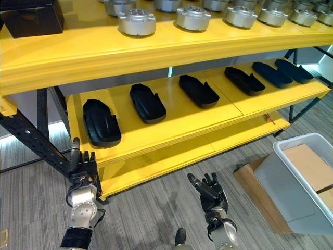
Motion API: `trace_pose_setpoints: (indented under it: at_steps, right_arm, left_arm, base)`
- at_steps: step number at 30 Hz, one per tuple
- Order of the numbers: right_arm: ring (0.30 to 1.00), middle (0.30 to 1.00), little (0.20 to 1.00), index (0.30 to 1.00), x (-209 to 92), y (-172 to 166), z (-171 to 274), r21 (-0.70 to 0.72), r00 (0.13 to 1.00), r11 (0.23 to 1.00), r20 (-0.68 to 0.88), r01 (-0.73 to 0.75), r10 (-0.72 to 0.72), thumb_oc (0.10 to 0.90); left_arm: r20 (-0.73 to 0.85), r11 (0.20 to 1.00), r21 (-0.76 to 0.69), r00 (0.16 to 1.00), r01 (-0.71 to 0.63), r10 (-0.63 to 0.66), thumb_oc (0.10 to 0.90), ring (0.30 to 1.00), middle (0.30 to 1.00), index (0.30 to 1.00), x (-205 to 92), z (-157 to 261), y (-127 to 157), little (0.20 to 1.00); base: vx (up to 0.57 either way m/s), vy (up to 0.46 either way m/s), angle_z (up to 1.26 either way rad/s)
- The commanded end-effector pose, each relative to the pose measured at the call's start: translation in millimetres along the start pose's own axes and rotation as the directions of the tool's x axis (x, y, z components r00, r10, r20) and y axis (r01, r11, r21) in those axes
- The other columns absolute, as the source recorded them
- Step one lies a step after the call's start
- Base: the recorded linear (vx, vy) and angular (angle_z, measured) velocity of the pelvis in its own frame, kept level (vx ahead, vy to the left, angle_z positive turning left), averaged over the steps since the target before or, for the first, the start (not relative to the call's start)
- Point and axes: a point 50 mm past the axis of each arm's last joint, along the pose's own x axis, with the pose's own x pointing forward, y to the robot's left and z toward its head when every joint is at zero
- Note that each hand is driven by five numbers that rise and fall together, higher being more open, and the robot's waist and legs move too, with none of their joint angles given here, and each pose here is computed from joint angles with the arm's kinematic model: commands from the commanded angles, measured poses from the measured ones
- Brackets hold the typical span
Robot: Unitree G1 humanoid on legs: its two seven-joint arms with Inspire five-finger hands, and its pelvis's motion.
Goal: Move parts from the plastic box to the shelf.
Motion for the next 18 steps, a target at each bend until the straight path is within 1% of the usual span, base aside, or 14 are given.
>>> trace_pose_setpoints:
  at_steps: [1, 6, 9, 11, 14, 15, 18]
  right_arm:
    - [1.0, 1.0, 1.0, 1.0, 6.7, 40.5, 44.0, 0.028, 0.959, 0.983, 0.224, -0.183, 0.172, 0.9]
    - [1.0, 1.0, 1.0, 1.0, 5.6, 41.3, 44.0, 0.027, 0.958, 0.982, 0.224, -0.189, 0.179, 0.9]
    - [1.0, 1.0, 1.0, 1.0, 2.9, 44.1, 49.2, -0.003, 0.948, 0.977, 0.241, -0.214, 0.208, 0.9]
    - [1.0, 1.0, 1.0, 1.0, 0.9, 45.5, 55.8, -0.032, 0.937, 0.973, 0.263, -0.23, 0.23, 0.9]
    - [1.0, 1.0, 1.0, 1.0, -0.2, 43.9, 58.6, -0.047, 0.934, 0.972, 0.27, -0.228, 0.233, 0.9]
    - [1.0, 1.0, 1.0, 1.0, -2.7, 45.1, 65.1, -0.078, 0.921, 0.966, 0.291, -0.248, 0.26, 0.9]
    - [1.0, 1.0, 1.0, 1.0, -6.1, 43.4, 73.3, -0.115, 0.905, 0.956, 0.307, -0.271, 0.293, 0.9]
  left_arm:
    - [0.088, 0.958, -0.006, 0.954, 0.288, -0.286, 0.9, 1.0, 1.0, 1.0, 5.4, 20.7, -63.5, 1.0]
    - [0.109, 0.956, 0.007, 0.95, 0.292, -0.291, 0.9, 1.0, 1.0, 1.0, 2.6, 28.0, -61.3, 1.0]
    - [0.051, 0.922, 0.139, 0.928, 0.36, -0.37, 0.9, 1.0, 1.0, 1.0, -8.4, 26.6, -65.2, 1.0]
    - [-0.01, 0.882, 0.214, 0.904, 0.419, -0.427, 0.9, 1.0, 1.0, 1.0, -17.4, 24.2, -66.5, 1.0]
    - [-0.039, 0.862, 0.251, 0.894, 0.441, -0.447, 0.9, 1.0, 1.0, 1.0, -21.5, 24.0, -65.5, 1.0]
    - [-0.111, 0.795, 0.317, 0.852, 0.518, -0.511, 0.9, 1.0, 1.0, 1.0, -33.6, 23.2, -67.8, 1.0]
    - [-0.274, 0.67, 0.407, 0.783, 0.621, -0.559, 0.9, 1.0, 1.0, 1.0, -50.1, 20.1, -62.7, 1.0]
  base:
    - [-0.01, 0.003, 0.12]
    - [0.0, 0.001, 0.01]
    - [-0.04, 0.0, 0.02]
    - [-0.02, -0.003, 0.04]
    - [-0.02, 0.004, 0.04]
    - [-0.03, -0.002, 0.06]
    - [-0.04, -0.004, 0.09]
